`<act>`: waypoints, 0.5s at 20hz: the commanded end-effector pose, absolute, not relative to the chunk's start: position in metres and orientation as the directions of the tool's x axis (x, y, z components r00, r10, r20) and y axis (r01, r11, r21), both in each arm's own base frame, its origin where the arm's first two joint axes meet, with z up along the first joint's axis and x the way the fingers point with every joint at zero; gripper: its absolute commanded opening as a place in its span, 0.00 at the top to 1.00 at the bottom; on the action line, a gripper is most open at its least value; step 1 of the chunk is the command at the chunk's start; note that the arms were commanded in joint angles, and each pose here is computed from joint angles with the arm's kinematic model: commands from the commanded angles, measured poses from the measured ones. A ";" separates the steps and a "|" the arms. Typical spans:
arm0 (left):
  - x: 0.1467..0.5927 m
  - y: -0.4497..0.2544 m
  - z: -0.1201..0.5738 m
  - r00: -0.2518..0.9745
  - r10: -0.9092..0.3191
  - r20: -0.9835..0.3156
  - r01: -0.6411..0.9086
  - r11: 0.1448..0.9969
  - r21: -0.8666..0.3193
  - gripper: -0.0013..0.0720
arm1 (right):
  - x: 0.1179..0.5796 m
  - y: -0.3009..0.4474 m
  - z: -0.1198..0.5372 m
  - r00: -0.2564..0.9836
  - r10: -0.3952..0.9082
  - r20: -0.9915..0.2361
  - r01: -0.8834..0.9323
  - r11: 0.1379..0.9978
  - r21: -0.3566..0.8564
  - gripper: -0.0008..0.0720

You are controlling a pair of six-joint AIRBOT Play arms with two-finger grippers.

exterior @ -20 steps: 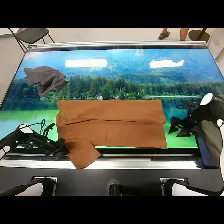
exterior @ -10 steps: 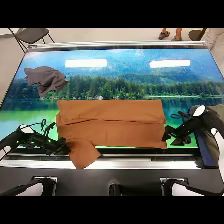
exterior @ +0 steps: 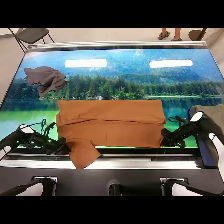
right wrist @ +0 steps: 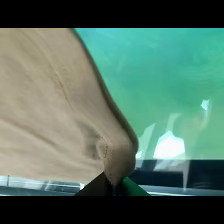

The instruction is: Fold the shirts.

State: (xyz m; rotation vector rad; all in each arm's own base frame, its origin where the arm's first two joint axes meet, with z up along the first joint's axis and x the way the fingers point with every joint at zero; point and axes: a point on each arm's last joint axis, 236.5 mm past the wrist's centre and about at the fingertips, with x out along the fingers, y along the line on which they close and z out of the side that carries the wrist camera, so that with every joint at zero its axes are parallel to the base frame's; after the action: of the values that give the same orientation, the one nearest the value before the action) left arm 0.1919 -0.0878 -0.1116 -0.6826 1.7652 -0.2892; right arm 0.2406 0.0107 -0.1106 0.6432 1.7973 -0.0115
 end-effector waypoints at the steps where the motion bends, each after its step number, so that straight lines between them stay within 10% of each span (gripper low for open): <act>1: 0.201 -0.086 -0.105 -0.153 -0.580 -0.800 -0.264 0.805 -0.532 0.93 | 0.251 0.006 -0.109 -0.134 0.397 -0.908 0.404 0.859 0.316 0.93; 10: 0.323 -0.064 0.013 0.168 -0.522 -0.836 -0.056 0.842 -0.537 0.94 | 0.354 -0.008 -0.025 0.189 0.287 -0.939 0.252 0.910 0.329 0.93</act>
State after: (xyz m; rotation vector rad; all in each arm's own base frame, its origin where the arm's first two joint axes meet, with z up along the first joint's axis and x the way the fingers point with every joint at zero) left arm 0.2889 -0.0680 -0.0278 -0.5441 1.4805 -0.3414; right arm 0.3166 -0.0078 -0.0532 0.5116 1.5217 0.0185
